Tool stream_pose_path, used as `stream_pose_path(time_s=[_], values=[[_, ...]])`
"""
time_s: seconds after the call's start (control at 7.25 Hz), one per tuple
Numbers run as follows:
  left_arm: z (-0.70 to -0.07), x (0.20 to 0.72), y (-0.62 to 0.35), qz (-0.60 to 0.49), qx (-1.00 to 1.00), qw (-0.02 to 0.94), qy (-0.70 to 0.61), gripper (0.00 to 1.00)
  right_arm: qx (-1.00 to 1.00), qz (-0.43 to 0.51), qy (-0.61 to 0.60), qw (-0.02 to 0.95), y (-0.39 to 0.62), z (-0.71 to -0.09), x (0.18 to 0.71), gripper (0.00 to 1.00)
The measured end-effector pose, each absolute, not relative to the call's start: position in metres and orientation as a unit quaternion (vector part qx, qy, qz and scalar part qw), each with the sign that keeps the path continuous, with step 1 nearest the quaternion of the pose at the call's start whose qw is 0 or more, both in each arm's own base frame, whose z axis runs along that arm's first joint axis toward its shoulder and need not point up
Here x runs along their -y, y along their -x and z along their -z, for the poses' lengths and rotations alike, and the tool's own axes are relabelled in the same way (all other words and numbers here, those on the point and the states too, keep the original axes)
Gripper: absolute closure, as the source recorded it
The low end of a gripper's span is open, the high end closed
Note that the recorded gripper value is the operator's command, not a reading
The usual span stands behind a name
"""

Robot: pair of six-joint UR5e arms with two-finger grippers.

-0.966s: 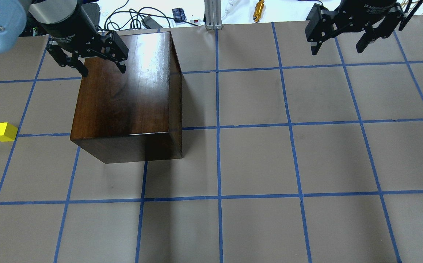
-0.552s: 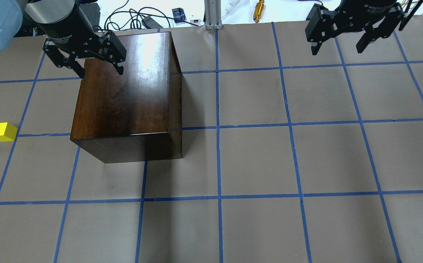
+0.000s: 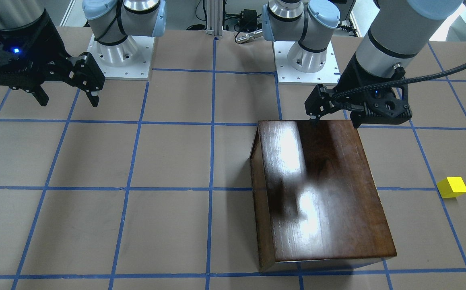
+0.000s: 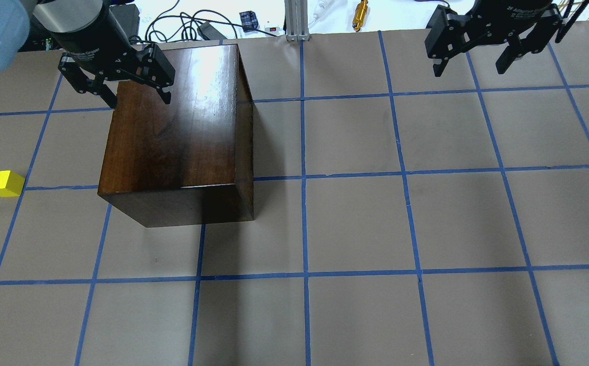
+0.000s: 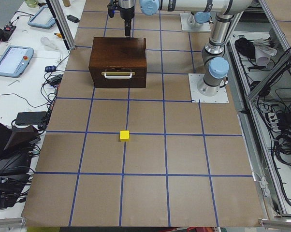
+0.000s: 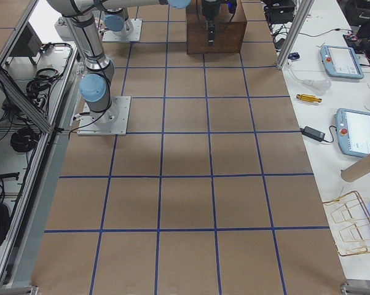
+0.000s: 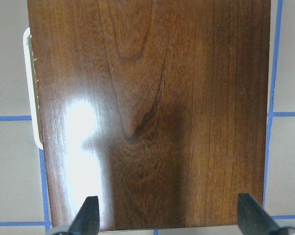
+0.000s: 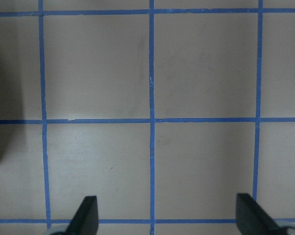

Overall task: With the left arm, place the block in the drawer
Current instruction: 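Move the left gripper off the cabinet top toward the drawer handle, then lower the left gripper beside the white drawer handle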

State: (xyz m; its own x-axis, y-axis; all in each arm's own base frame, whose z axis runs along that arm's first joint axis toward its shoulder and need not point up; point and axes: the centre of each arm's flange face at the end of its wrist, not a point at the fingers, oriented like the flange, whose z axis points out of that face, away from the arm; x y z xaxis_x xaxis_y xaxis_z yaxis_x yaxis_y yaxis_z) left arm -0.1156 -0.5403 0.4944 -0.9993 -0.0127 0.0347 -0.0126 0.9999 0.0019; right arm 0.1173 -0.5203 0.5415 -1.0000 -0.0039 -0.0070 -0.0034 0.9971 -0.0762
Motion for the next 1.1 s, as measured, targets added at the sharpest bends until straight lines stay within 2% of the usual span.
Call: stream_pose_path(time_s=[0.55, 1.1], values=[[-0.495, 0.545, 0.053, -0.002, 0.999, 0.028, -0.034, 0.00, -0.999, 0.038, 0.002, 0.003, -0.118, -0.542, 0.520, 0.00], [-0.451, 0.551, -0.092, -0.005, 0.990, 0.135, -0.045, 0.00, -0.999, 0.038, 0.002, 0.003, -0.118, -0.542, 0.520, 0.00]])
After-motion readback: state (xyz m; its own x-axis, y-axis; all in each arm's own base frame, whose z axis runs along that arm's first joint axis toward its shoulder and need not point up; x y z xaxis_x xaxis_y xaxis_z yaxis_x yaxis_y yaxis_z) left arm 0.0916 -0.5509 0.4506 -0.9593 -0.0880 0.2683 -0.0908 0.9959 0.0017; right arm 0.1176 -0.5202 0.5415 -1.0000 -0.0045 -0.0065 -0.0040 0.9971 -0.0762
